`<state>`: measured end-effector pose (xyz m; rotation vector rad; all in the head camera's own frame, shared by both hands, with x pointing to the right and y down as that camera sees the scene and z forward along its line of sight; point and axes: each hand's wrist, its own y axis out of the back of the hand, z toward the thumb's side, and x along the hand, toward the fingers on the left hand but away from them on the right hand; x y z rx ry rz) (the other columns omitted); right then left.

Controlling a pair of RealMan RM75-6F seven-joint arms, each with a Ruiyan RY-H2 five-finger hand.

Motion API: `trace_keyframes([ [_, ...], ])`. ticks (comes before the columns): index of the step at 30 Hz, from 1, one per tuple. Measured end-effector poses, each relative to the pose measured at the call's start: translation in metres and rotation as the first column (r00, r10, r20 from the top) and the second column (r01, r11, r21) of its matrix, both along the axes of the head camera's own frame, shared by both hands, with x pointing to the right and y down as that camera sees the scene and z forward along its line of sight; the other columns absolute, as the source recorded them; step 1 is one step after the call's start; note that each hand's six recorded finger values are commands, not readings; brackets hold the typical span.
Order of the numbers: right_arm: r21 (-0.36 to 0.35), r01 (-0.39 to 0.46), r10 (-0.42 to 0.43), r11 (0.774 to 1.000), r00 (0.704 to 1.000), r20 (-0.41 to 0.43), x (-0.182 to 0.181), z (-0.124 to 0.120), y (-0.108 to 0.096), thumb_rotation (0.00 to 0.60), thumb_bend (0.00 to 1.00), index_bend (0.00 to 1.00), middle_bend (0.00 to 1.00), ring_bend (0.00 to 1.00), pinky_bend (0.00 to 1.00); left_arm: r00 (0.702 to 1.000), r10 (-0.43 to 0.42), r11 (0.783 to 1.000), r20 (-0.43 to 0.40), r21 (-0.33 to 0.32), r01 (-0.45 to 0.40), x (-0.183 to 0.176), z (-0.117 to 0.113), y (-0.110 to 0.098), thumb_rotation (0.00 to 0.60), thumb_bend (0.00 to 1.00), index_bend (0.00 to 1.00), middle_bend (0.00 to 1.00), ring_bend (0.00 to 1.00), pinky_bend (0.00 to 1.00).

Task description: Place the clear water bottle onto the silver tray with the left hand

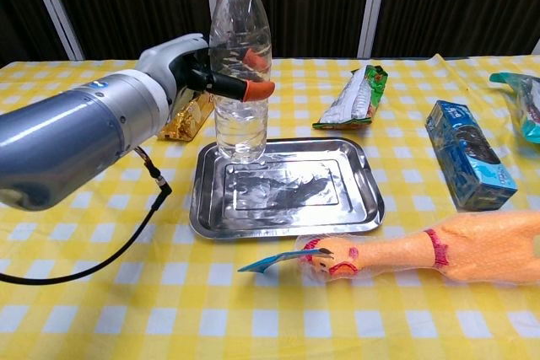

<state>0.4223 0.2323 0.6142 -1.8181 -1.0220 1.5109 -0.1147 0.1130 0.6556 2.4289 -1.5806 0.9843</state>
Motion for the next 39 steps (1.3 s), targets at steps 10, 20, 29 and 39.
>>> trace_keyframes([
  [10, 0.005, -0.016, 0.016, 1.000, 1.000, 0.006, 0.005, -0.002, -0.002, 0.600, 0.05, 0.11, 0.00, 0.00, 0.00, 0.999, 0.024, 0.998, -0.023, -0.049, -0.025, 0.026, 0.038, 0.012, 0.600, 0.49, 0.55, 0.48, 0.00, 0.03],
  [20, 0.001, -0.012, 0.012, 1.000, 1.000, 0.020, 0.003, -0.003, -0.001, 0.600, 0.05, 0.11, 0.00, 0.00, 0.00, 1.000, 0.012, 0.999, -0.022, -0.035, -0.013, 0.027, 0.056, 0.018, 0.600, 0.40, 0.48, 0.43, 0.00, 0.02],
  [29, 0.000, -0.020, 0.020, 1.000, 1.000, 0.023, 0.005, -0.004, -0.001, 0.600, 0.05, 0.11, 0.00, 0.00, 0.00, 0.997, 0.072, 0.996, -0.036, -0.059, -0.074, 0.026, 0.062, 0.023, 0.600, 0.18, 0.21, 0.20, 0.00, 0.00],
  [39, -0.012, -0.013, 0.013, 1.000, 1.000, 0.025, 0.001, -0.003, 0.001, 0.600, 0.05, 0.11, 0.00, 0.00, 0.00, 0.996, 0.049, 0.999, -0.074, 0.008, -0.049, -0.006, 0.034, 0.009, 0.600, 0.18, 0.13, 0.13, 0.00, 0.00],
])
